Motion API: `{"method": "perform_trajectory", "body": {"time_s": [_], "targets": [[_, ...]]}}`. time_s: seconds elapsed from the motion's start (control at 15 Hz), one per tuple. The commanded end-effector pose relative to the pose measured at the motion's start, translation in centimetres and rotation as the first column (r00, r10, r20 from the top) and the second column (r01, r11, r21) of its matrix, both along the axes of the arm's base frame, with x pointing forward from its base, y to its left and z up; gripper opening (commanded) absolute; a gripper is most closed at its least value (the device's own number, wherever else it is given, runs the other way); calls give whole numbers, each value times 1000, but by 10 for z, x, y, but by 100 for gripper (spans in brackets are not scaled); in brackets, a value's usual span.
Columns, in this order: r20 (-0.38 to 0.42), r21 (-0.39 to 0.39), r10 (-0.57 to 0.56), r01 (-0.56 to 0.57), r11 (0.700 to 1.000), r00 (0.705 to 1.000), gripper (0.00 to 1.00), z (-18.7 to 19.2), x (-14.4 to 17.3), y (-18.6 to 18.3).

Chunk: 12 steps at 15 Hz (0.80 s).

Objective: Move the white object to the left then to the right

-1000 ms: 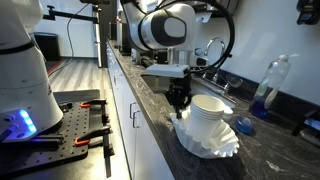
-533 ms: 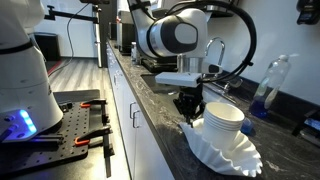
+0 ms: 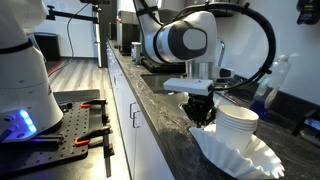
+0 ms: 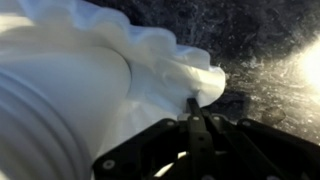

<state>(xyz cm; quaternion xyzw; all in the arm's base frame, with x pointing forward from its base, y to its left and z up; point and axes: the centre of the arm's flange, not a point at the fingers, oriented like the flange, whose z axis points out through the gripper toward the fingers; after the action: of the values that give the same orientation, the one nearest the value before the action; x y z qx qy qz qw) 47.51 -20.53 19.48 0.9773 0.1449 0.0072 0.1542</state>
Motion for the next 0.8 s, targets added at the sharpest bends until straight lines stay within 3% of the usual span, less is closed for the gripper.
{"method": "perform_trajectory", "body": {"time_s": [0.0, 0.73], "targets": [[44, 4, 2, -2, 1000, 999, 0, 4, 3, -15], [116, 26, -46, 43, 999, 992, 0, 23, -3, -49]]}}
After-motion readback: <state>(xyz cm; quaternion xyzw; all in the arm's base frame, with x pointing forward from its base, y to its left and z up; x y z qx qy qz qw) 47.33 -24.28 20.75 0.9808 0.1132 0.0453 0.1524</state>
